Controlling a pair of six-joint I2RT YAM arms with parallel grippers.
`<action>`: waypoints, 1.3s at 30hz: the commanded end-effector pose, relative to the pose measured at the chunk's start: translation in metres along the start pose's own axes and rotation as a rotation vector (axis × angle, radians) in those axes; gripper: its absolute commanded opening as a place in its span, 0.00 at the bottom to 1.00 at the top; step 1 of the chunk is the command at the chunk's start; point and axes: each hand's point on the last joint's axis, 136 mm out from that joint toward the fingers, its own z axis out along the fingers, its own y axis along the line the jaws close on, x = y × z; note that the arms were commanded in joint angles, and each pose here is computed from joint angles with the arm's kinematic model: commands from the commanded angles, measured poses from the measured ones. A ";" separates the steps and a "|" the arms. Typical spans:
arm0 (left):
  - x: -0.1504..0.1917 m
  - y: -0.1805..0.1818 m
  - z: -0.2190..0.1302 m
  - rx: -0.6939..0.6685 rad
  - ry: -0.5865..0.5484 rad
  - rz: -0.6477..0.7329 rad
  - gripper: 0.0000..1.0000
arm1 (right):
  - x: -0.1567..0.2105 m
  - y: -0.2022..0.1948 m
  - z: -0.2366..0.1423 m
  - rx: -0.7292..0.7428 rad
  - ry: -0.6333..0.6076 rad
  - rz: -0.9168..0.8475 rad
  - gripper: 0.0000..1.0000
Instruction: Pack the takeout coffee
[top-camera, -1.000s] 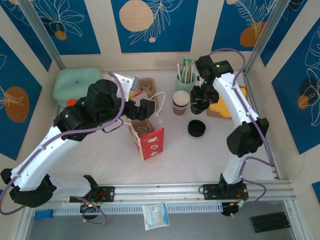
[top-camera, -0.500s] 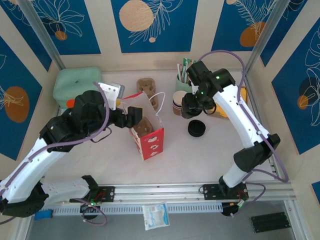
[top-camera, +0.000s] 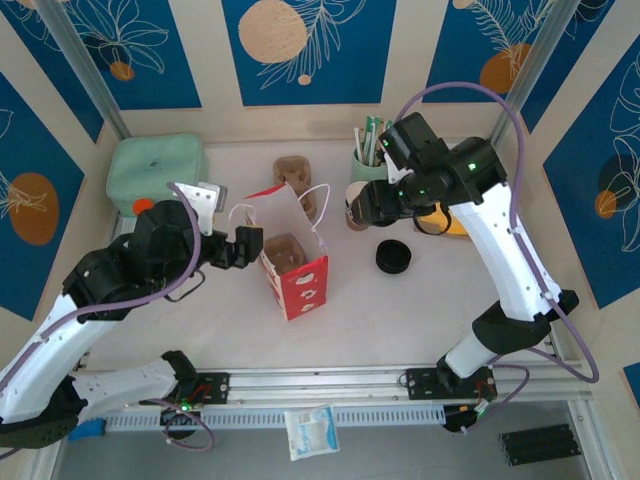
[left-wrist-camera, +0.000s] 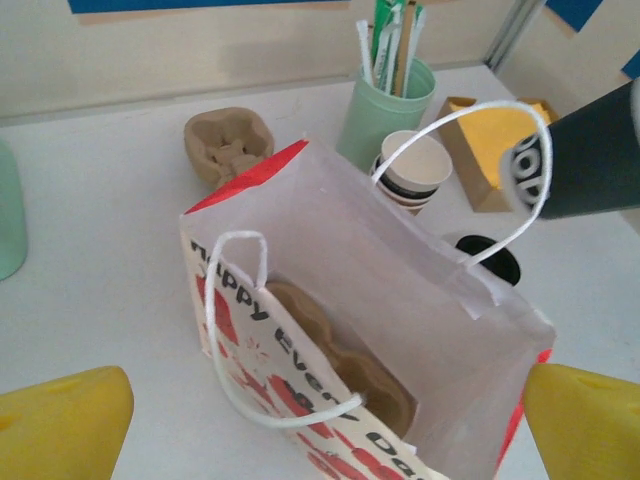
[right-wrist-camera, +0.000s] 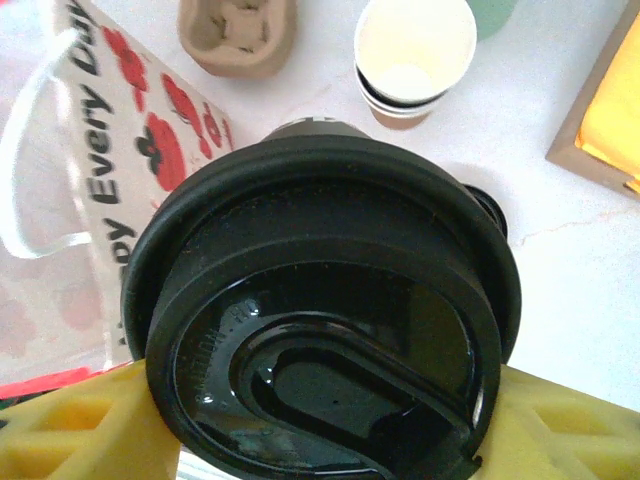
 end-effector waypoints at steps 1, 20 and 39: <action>0.008 0.012 0.002 -0.059 0.019 0.003 0.99 | 0.013 -0.001 -0.026 0.001 -0.011 -0.005 0.65; 0.018 0.028 0.008 -0.149 0.028 -0.022 0.99 | 0.017 0.036 -0.080 -0.169 -0.139 -0.081 0.64; 0.008 0.042 0.002 -0.203 -0.057 -0.038 0.99 | 0.018 0.122 -0.037 -0.249 -0.037 -0.239 0.64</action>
